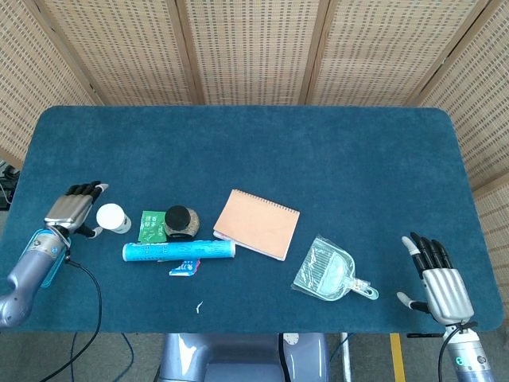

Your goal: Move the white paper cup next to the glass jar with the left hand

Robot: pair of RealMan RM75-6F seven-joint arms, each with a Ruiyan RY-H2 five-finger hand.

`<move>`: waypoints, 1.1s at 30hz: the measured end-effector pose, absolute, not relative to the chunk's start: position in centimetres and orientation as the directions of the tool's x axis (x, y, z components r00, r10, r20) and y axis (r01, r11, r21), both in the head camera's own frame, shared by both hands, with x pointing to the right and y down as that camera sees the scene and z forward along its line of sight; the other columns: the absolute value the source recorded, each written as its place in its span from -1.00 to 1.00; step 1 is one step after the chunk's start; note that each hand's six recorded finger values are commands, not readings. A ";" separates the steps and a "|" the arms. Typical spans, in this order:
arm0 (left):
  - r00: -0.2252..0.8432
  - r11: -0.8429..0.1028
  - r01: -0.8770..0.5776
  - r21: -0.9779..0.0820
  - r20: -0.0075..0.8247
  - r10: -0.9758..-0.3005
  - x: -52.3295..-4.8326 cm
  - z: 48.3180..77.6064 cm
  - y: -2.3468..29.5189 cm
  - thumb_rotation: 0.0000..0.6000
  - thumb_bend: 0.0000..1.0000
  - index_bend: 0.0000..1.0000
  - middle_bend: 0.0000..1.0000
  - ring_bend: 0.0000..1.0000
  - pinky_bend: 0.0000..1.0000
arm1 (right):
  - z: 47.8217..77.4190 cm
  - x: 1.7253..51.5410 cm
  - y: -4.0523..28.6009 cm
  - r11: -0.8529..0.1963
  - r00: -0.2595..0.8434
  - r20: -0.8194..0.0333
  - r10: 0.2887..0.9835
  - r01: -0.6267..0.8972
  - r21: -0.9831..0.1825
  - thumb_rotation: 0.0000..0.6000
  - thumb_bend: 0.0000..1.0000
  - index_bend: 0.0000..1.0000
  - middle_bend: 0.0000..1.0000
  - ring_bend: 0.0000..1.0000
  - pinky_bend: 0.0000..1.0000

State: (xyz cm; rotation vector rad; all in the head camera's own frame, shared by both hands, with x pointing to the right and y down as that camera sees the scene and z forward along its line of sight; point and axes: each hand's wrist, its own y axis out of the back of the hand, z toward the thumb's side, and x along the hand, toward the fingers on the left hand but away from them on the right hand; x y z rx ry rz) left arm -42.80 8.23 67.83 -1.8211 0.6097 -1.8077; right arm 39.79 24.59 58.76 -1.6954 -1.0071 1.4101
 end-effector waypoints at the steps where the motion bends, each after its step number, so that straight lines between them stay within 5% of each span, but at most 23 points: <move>1: 0.020 -0.777 0.034 -0.629 0.777 -0.629 -42.6 67.9 8.2 1.00 -0.40 -0.98 -1.00 -1.00 -1.00 | 58.8 39.8 24.6 -0.451 0.104 -0.441 0.892 0.127 -0.883 1.00 -0.99 -1.00 -1.00 -1.00 -1.00; 10: 0.027 -0.793 0.054 -0.607 0.794 -0.607 -41.4 68.8 8.8 1.00 -0.40 -0.84 -1.00 -1.00 -1.00 | 58.8 39.8 24.6 -0.451 0.103 -0.440 0.892 0.129 -0.883 1.00 -0.99 -1.00 -1.00 -1.00 -1.00; 25: 0.027 -0.795 0.077 -0.601 0.799 -0.601 -40.4 69.6 9.3 1.00 -0.36 -0.28 -1.00 -1.00 -1.00 | 58.4 40.2 24.5 -0.441 0.093 -0.431 0.897 0.142 -0.886 1.00 -0.99 -1.00 -1.00 -1.00 -1.00; 33: 0.025 -0.781 0.065 -0.621 0.784 -0.621 -40.4 68.7 8.8 1.00 -0.36 -0.28 -1.00 -1.00 -1.00 | 58.4 40.2 24.5 -0.442 0.095 -0.432 0.897 0.144 -0.886 1.00 -0.99 -1.00 -1.00 -1.00 -1.00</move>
